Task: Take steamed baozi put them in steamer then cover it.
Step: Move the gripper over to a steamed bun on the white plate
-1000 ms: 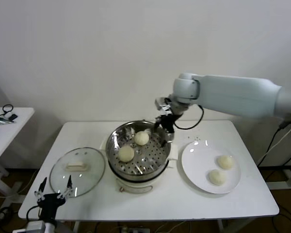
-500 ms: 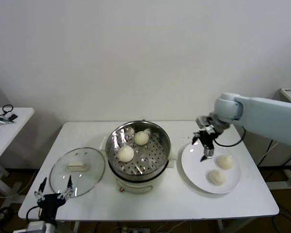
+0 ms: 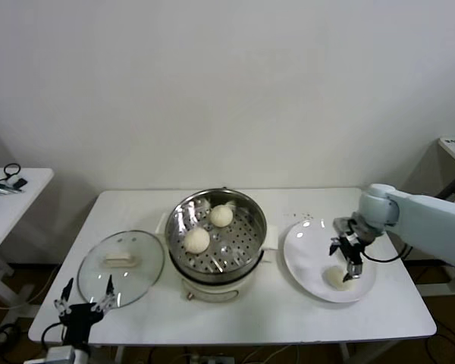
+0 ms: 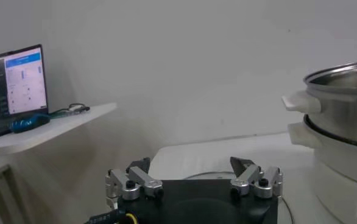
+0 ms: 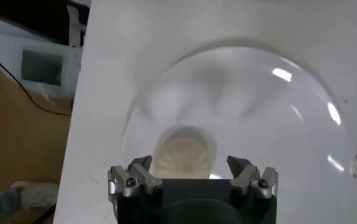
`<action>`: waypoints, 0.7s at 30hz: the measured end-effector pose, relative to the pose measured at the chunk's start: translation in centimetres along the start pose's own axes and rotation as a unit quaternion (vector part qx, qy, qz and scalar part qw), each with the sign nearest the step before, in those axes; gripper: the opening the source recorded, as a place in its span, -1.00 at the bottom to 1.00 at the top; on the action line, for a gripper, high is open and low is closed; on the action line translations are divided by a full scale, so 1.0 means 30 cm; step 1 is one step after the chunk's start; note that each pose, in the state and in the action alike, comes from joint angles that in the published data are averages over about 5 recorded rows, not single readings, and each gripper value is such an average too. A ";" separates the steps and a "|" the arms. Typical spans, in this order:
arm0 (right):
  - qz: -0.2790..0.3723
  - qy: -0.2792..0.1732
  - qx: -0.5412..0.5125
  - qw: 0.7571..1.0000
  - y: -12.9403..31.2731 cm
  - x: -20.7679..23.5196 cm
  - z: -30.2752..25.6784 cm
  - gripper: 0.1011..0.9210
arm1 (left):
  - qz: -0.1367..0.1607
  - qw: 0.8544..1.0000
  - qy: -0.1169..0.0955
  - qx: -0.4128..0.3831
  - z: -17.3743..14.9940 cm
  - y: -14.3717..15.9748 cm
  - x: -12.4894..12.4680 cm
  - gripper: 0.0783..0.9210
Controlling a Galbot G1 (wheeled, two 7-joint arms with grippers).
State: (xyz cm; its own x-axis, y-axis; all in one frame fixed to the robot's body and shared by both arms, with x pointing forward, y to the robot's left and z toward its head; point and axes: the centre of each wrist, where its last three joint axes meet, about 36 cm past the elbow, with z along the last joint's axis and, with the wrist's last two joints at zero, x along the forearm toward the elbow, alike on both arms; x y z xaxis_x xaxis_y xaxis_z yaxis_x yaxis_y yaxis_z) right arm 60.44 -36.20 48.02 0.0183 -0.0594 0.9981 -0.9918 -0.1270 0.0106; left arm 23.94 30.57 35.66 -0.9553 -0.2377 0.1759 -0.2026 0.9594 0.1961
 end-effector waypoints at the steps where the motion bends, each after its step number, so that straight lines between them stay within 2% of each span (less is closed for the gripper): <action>1: -0.001 0.001 -0.001 1.000 0.001 -0.010 0.004 0.76 | 0.000 1.000 0.000 0.000 0.001 0.000 0.000 0.77; 13: -0.008 0.008 -0.004 1.000 -0.005 -0.089 0.017 0.74 | 0.002 1.000 0.002 -0.008 0.016 0.001 0.005 0.77; 21: -0.008 0.010 -0.002 1.000 -0.010 -0.095 0.019 0.41 | 0.003 1.000 0.002 -0.010 0.016 0.001 0.007 0.77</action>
State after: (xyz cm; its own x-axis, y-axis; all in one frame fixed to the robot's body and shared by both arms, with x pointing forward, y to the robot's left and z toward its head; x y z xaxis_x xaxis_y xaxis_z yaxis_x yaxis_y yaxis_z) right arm 60.76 -36.55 45.14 0.0324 -0.0377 0.9988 -0.9920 -0.1234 0.0275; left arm 23.63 30.62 35.24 -0.9554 -0.2335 0.1809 -0.1931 0.9573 0.2153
